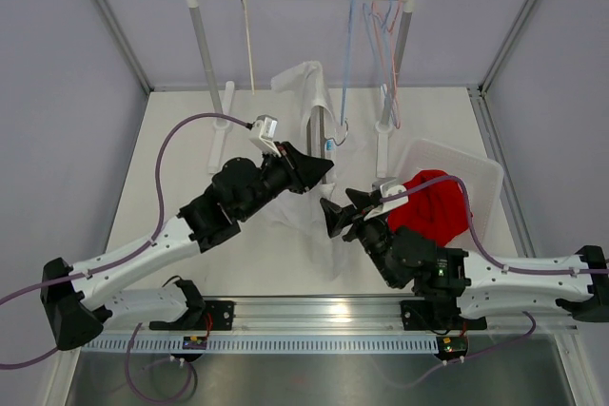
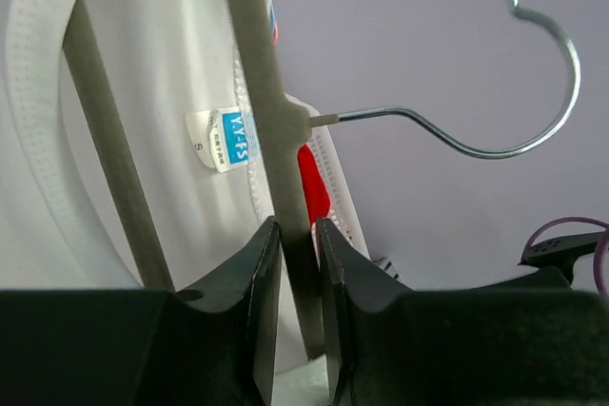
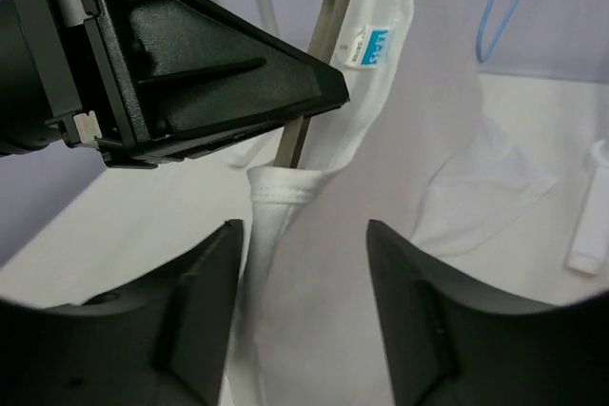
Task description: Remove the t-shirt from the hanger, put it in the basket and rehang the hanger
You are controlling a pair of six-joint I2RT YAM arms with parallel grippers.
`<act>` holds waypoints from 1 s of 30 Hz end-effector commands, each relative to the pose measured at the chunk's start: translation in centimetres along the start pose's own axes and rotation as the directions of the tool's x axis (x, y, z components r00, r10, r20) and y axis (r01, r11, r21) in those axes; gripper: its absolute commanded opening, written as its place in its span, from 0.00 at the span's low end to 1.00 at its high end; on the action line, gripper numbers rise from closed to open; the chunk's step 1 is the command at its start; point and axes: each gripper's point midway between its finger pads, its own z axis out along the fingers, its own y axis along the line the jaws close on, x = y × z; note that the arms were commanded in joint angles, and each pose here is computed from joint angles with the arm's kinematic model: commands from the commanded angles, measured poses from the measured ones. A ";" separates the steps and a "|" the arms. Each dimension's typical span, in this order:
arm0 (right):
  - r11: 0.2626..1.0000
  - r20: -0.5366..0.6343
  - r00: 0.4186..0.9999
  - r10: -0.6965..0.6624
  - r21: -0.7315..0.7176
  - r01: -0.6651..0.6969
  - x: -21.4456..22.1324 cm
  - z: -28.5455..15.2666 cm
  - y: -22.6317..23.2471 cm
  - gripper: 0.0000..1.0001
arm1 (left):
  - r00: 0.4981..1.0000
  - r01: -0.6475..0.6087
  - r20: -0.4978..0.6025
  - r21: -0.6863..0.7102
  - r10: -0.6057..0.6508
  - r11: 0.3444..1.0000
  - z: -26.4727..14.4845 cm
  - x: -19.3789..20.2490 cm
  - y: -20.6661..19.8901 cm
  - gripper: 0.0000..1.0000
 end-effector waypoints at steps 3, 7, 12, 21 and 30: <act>0.983 -0.113 0.987 0.115 -0.133 -0.130 1.5 -2.2 1.2 0.78 | 0.988 0.009 0.151 0.162 -0.034 0.987 -2.3 -4.7 -4.4 0.00; 0.949 -0.242 0.956 0.163 -0.228 -0.219 5.0 -3.7 2.9 0.80 | 0.982 0.000 0.186 0.195 -0.037 0.981 -3.5 -6.0 -5.4 0.00; 0.913 -0.293 0.939 0.178 -0.306 -0.269 6.4 -4.2 5.7 0.82 | 0.975 0.022 0.214 0.195 -0.064 0.981 -4.0 -6.0 -4.7 0.00; 0.905 -0.270 0.952 0.144 -0.353 -0.237 5.9 -3.2 9.0 0.90 | 0.972 0.045 0.214 0.227 -0.095 0.973 -4.0 -5.1 -4.3 0.00; 0.937 -0.260 0.957 0.128 -0.286 -0.203 7.0 -2.5 9.3 0.21 | 0.964 0.051 0.236 0.291 -0.123 0.955 -5.0 -5.9 -5.5 0.00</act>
